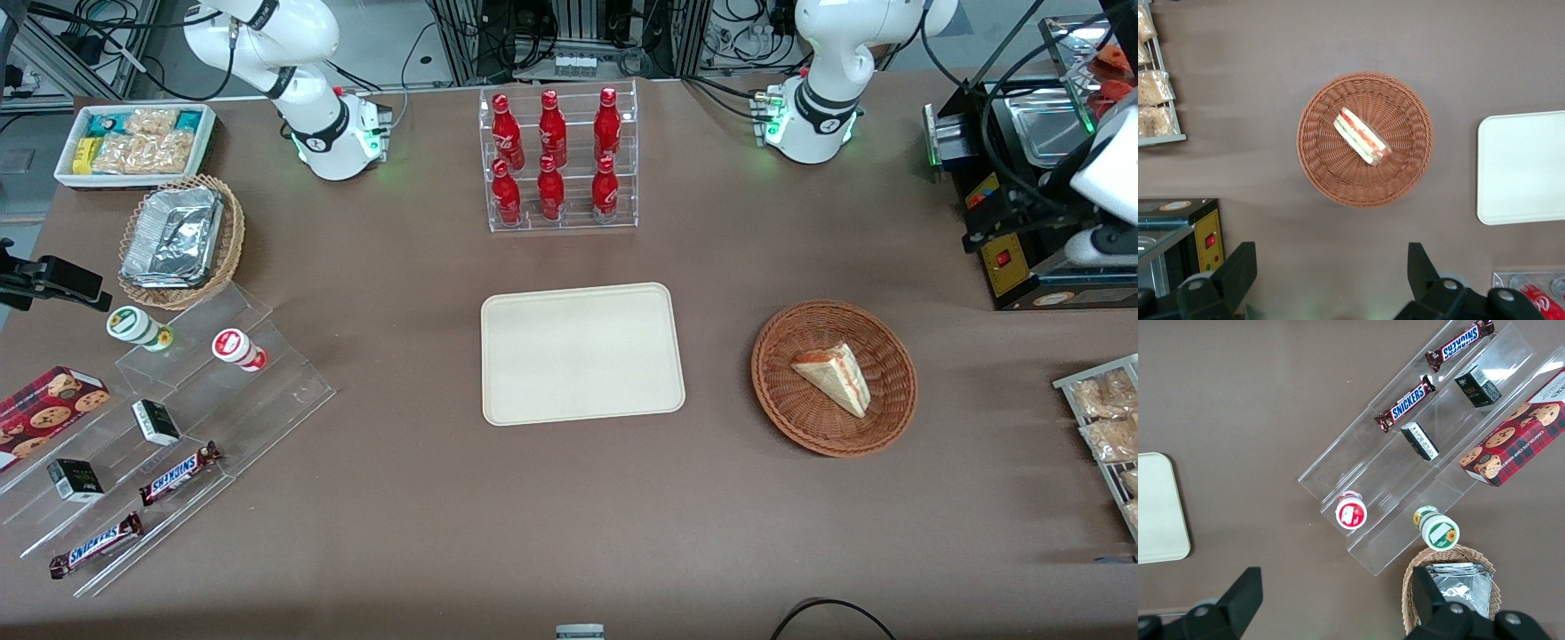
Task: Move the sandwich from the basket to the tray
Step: 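Move the left gripper down over the wrapped sandwich in the wicker basket, then close the left gripper on the sandwich's crust edge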
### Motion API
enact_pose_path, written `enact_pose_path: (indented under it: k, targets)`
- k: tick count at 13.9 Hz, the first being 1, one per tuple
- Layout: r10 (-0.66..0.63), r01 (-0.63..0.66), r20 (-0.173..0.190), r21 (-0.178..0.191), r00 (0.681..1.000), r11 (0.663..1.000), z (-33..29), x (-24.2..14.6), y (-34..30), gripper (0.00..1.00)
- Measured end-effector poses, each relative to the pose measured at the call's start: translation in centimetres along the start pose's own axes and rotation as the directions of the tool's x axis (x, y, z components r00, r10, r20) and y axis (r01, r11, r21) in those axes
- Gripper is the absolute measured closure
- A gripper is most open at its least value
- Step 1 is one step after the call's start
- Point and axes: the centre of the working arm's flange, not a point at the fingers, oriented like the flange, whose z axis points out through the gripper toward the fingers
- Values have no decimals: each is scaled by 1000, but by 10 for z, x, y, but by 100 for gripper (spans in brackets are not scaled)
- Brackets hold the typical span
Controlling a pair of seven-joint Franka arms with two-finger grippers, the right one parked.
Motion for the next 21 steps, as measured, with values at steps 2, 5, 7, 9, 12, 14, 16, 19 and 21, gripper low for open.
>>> enact_pose_path:
  k: [2,5,7,9,12,14,16,19,21]
  targets:
    - [-41,41,23,1,999,999,43,24,6,0]
    - [-155,155,11,-4,988,988,128,58,29,0]
    - [-246,246,11,-7,969,969,186,60,40,0]
    - [-384,383,-7,-18,924,923,228,54,43,0]
    - [-569,565,-58,-72,820,822,269,41,50,0]
    - [-631,623,-83,-109,771,775,292,28,51,0]
    - [-666,656,-85,-120,741,745,307,16,50,0]
    - [-681,673,-72,-109,728,731,316,8,49,0]
    - [-688,681,-64,-102,723,725,321,5,49,0]
